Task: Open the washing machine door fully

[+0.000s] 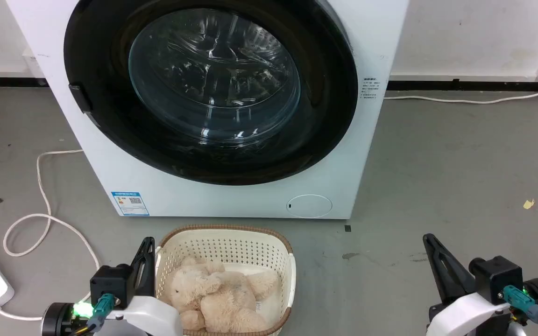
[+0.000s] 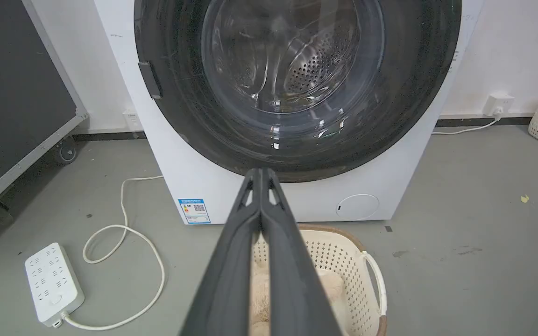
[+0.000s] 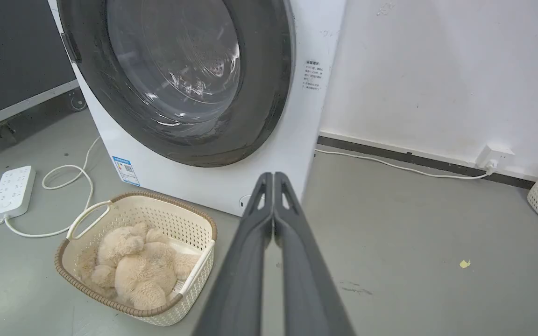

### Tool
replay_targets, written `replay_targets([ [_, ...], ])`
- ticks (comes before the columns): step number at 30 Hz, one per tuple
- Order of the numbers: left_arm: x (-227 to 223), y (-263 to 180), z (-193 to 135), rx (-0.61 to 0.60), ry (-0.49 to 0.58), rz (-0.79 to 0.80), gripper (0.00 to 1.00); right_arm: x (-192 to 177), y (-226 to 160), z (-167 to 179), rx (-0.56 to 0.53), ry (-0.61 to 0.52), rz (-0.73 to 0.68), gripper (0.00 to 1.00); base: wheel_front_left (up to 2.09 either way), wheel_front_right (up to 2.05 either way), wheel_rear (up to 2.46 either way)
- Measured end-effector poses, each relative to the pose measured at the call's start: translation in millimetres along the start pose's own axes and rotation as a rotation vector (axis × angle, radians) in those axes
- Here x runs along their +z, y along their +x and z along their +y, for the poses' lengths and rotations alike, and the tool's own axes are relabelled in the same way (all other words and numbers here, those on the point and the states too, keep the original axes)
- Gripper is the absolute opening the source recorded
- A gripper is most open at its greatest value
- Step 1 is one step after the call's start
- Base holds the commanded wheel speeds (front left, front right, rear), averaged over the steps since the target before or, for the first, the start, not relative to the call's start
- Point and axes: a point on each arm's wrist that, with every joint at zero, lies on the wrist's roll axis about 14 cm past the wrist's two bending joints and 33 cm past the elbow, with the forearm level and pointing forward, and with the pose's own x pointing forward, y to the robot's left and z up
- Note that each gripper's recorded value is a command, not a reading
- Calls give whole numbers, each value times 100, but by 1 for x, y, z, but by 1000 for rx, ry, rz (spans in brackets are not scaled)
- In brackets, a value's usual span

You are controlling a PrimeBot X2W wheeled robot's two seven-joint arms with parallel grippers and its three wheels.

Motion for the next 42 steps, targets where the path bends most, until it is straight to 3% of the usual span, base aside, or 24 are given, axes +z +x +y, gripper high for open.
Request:
replay_targets([
  [27, 0, 0, 0, 0, 0, 0, 0, 0, 0, 0, 0, 0, 0, 0, 0, 0, 0],
  [28, 0, 0, 0, 0, 0, 1, 100, 0, 0, 0, 0, 0, 0, 100, 0, 0, 0],
  [42, 0, 0, -3, -7, -1, -7, 100, 2, 1, -1, -4, 4, -15, 100, 0, 0, 0],
])
